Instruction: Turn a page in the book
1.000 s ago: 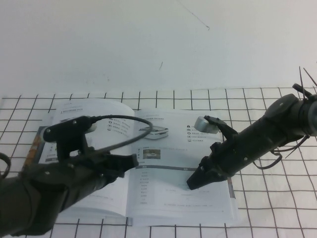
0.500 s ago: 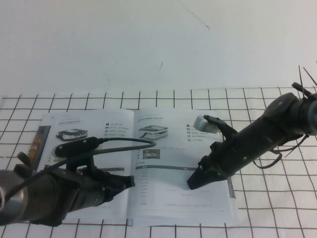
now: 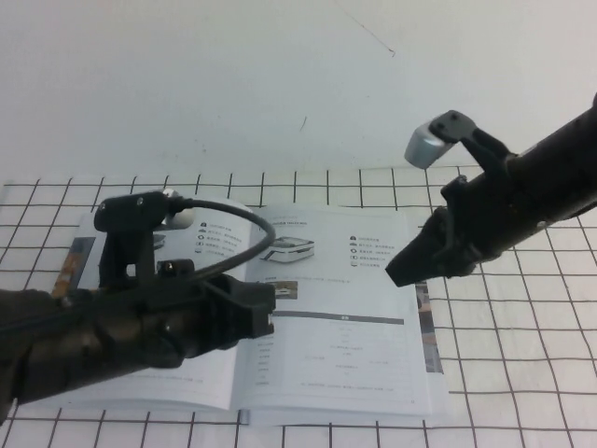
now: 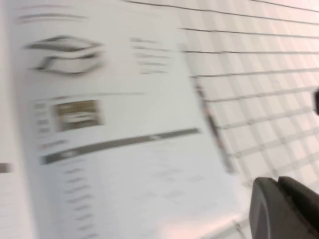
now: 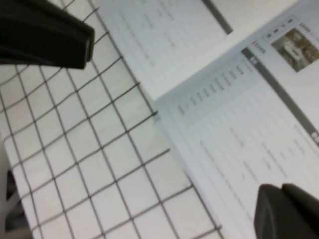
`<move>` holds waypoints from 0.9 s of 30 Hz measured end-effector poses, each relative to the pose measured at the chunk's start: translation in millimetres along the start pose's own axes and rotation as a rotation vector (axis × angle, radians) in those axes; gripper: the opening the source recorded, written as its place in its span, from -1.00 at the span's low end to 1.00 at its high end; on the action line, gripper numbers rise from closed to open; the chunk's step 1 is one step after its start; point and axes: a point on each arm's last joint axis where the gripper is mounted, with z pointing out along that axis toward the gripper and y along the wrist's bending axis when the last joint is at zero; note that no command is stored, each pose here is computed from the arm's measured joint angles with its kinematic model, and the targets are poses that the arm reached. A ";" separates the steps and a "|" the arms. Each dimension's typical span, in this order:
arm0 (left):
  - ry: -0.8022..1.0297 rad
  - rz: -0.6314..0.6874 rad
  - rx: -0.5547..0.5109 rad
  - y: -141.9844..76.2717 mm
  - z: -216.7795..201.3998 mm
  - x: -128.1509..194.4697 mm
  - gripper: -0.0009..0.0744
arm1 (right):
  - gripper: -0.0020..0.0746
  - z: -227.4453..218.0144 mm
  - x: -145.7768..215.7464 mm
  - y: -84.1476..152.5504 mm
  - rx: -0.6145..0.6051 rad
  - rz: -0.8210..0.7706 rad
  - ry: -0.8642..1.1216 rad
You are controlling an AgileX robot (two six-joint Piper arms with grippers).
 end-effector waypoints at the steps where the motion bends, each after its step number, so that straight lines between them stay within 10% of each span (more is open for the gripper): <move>1: 0.015 0.020 0.046 -5.3 -7.3 0.3 -0.98 | -0.94 -7.3 0.9 6.8 0.001 -0.020 0.021; 6: 0.163 0.064 0.109 -7.9 -29.3 10.1 -0.98 | -0.94 -46.7 19.4 31.4 0.131 -0.020 0.244; 12: 0.251 0.054 -0.131 23.2 -50.4 13.9 -0.98 | -0.94 -97.3 38.5 37.5 0.537 0.059 0.399; 27: -0.420 0.389 -0.324 -6.0 -179.0 6.2 -0.98 | -0.95 -187.3 103.0 147.3 0.908 -0.004 -0.110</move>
